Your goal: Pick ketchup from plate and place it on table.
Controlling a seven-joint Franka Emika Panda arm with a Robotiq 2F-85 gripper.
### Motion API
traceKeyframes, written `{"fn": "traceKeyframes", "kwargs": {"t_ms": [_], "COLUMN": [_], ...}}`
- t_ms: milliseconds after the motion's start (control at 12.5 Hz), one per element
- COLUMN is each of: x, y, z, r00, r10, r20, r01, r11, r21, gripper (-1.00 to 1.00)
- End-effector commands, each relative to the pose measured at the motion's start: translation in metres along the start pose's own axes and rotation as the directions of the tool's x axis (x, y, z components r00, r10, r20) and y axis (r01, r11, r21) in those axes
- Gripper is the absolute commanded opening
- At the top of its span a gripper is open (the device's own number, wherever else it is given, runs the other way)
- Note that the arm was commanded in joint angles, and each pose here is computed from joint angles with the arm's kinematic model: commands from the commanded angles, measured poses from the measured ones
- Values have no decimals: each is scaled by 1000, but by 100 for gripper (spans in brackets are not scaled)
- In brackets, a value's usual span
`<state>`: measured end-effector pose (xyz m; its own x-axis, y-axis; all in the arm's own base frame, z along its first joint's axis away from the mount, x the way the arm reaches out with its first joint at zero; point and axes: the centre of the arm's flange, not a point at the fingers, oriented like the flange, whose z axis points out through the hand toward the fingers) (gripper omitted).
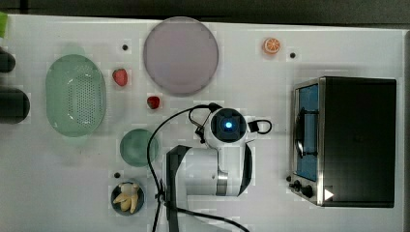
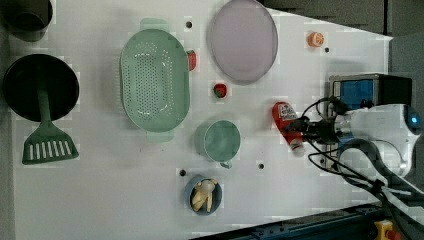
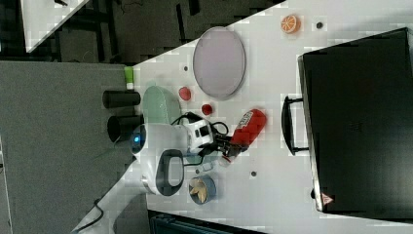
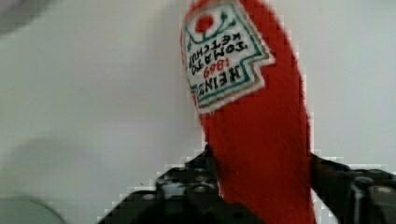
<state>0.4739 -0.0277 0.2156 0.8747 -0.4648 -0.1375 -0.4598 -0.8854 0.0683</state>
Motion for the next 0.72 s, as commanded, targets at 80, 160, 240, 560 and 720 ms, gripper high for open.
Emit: {"fn": "traceKeyframes", "kwargs": {"t_ms": [80,160,240,560,720], "x": [10,12,14,23,29], "y": [-9,-10,-11,-17,-20], "z": [-28,-37,-51,-156,-225], "r00": [995,994,992,981,953], "r10": [43,52,76,154,240], "r20": [-93,-101,-96,-117,-185], "r01": [-39,-48,-72,-150,-224], "r11": [998,998,997,988,969], "r21": [41,44,41,43,105], "gripper": [86,100,100,100,100]}}
